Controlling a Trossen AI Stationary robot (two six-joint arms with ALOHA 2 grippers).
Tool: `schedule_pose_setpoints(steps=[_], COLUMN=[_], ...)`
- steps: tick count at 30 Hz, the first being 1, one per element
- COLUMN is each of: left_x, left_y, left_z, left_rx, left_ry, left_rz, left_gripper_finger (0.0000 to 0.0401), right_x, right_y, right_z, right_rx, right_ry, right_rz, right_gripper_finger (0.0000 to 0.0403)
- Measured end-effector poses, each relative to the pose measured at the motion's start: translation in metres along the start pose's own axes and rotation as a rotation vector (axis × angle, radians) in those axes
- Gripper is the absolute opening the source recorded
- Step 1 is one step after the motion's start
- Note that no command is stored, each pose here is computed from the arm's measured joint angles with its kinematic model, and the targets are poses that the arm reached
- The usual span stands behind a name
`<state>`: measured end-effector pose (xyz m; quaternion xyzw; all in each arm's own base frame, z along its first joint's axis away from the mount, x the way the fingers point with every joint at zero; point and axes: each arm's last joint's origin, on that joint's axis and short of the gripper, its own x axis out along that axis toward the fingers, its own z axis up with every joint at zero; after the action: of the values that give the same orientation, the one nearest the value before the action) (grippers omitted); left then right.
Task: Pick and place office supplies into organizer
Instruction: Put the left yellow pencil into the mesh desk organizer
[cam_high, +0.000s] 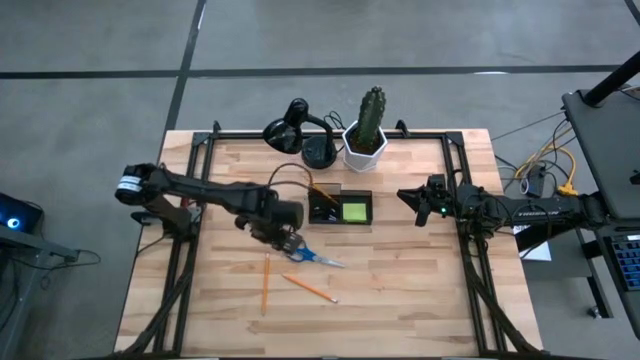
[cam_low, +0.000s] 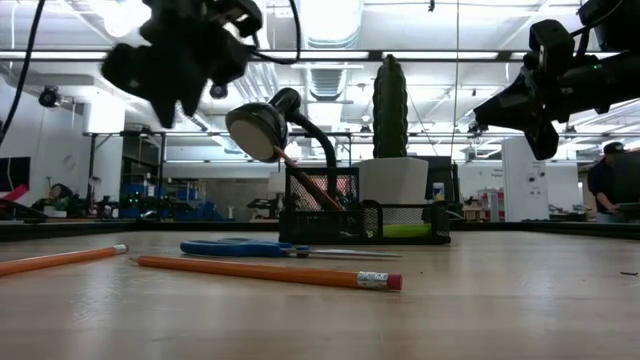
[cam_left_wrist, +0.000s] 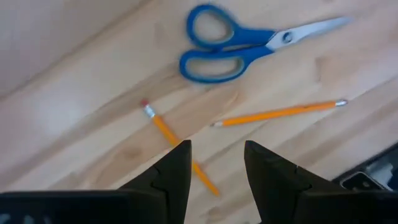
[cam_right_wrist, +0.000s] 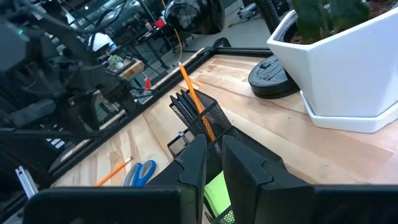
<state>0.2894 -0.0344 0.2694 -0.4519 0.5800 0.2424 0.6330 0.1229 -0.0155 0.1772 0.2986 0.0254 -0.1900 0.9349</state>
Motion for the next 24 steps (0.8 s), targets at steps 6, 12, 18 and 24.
schedule_pose_setpoints(steps=[6,12,18,24], left_x=[0.008,0.028,0.057,0.092], left_y=[0.001,0.003,0.010,0.026], left_z=[-0.029,-0.052,-0.055,-0.054], left_rx=[-0.104,-0.236,-0.396,-0.549], left_ry=[0.002,-0.056,-0.102,-0.089], left_rz=[0.127,0.164,0.100,0.023], left_gripper_finger=[0.0132,0.0132,0.0132,0.0132], right_x=[0.000,0.000,0.000,0.000], right_y=[0.001,0.001,0.001,0.003], right_z=[0.001,0.001,0.002,0.005], right_rx=[0.002,-0.009,-0.005,-0.029], right_ry=[-0.007,-0.014,-0.018,-0.048], right_rz=[0.005,0.008,0.010,0.032], right_gripper_finger=[0.0043,0.0043,0.0043,0.0043])
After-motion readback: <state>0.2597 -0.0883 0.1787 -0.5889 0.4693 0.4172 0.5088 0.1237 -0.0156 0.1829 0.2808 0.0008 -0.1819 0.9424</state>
